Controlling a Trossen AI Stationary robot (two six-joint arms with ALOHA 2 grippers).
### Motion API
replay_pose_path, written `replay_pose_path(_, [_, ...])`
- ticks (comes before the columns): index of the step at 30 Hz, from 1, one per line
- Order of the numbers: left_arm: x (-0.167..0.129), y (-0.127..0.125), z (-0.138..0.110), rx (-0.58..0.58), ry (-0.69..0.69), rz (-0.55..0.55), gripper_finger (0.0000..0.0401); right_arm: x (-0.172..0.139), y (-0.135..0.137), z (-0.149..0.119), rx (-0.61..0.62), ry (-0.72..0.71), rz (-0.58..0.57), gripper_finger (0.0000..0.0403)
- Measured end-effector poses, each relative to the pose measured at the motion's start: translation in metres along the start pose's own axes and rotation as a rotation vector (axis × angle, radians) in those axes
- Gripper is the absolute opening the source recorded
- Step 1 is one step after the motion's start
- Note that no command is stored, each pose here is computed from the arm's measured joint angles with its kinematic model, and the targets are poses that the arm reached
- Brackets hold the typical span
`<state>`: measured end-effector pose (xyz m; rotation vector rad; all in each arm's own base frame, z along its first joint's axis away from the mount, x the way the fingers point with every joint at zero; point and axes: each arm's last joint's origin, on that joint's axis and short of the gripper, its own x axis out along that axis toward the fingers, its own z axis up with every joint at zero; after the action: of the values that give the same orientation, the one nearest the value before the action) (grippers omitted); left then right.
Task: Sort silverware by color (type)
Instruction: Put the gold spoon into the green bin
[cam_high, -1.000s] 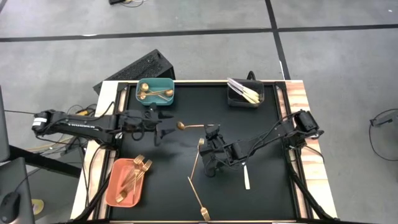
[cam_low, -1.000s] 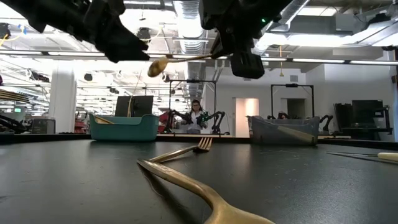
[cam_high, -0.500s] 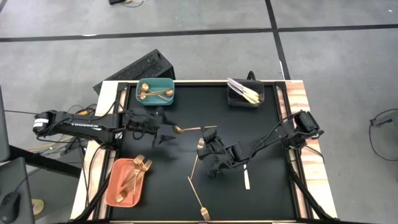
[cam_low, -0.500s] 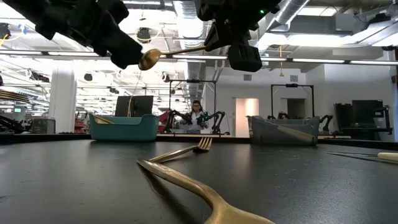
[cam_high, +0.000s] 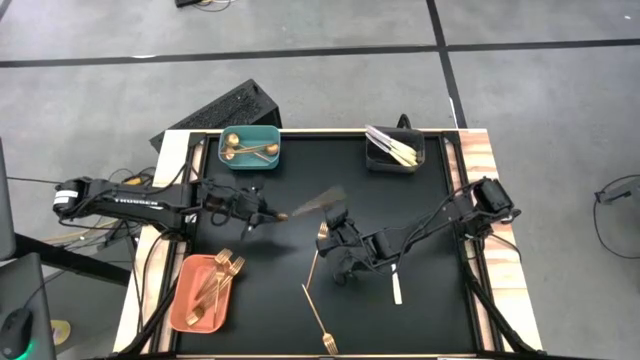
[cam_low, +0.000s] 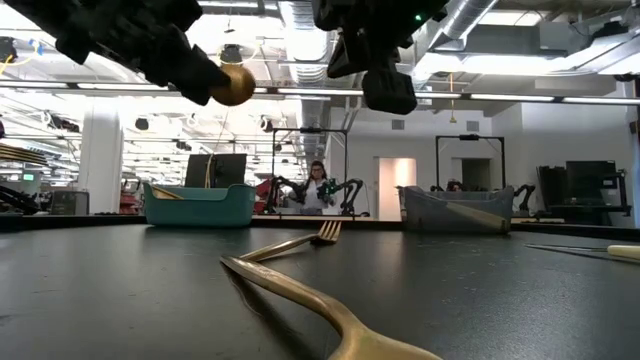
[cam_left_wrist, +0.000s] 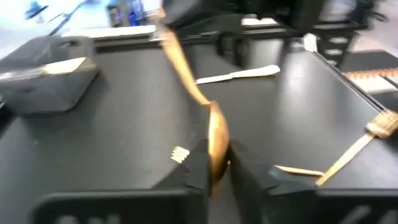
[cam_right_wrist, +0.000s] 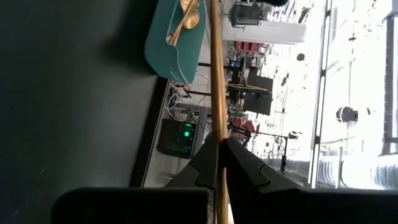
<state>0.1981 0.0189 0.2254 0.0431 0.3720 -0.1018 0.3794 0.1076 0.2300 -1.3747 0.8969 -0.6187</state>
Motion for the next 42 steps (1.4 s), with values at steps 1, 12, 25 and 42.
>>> replay_pose_path(1, [0.0, 0.0, 0.0, 0.014, -0.001, -0.011, 0.002, 0.0, -0.001, 0.0, 0.009, 0.0, -0.002, 0.0038])
replay_pose_path(12, [-0.013, 0.007, -0.001, 0.261, 0.225, 0.305, 0.0001, 0.025, 0.0, -0.014, 0.463, 0.08, 0.017, 0.0067])
replay_pose_path(25, [-0.074, 0.015, 0.024, 0.814, 1.115, 0.39, 0.0, 0.074, 0.008, -0.047, 0.663, 0.201, 0.186, 0.0077])
replay_pose_path(42, [-0.067, 0.083, -0.004, 0.806, 1.407, 0.149, 0.0, 0.079, 0.008, -0.046, 0.683, 0.165, 0.266, 0.0078])
